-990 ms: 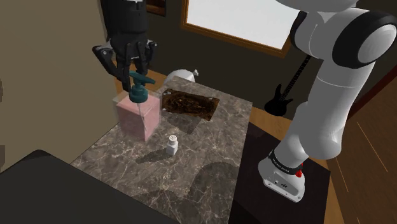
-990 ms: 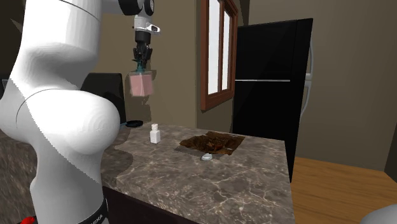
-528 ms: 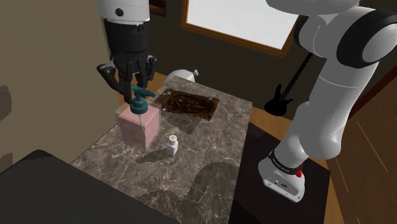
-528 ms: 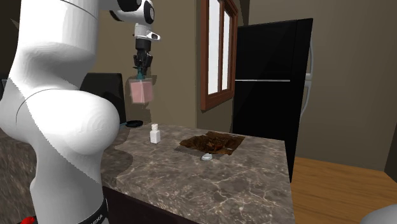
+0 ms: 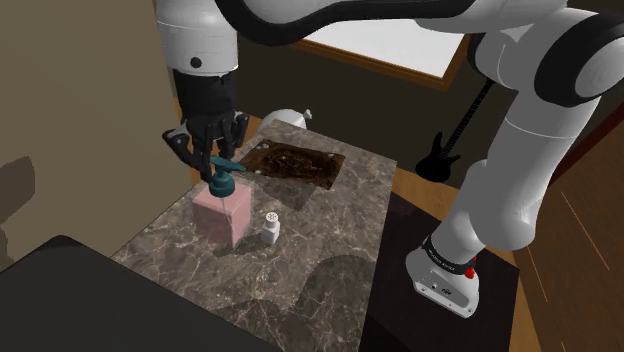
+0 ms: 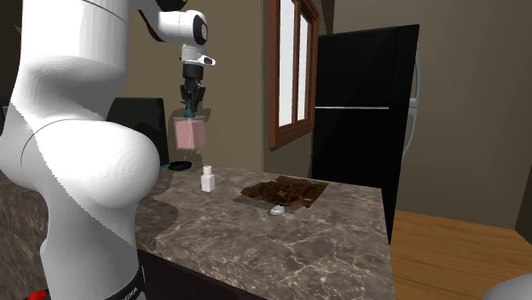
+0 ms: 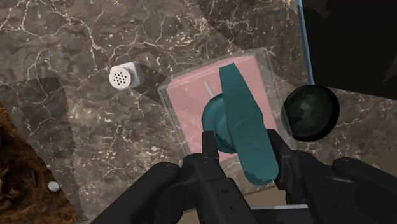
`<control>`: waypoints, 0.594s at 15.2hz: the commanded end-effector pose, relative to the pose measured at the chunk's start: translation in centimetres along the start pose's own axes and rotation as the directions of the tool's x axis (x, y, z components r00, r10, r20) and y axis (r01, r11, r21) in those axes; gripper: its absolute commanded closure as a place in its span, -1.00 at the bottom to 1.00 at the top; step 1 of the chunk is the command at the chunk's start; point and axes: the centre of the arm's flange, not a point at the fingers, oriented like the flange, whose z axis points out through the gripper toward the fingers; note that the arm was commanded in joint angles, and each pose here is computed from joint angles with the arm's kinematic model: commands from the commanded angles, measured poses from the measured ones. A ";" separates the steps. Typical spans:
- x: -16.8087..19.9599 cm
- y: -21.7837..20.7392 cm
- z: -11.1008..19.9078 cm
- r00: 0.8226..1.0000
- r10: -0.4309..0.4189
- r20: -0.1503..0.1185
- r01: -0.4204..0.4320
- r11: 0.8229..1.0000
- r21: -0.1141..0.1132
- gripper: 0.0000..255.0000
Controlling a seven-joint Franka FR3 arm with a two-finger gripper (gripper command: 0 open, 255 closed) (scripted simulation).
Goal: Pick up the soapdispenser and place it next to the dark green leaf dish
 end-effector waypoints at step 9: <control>0.4 0.3 5.3 1.000 0.000 -0.001 0.000 1.000 0.000 1.00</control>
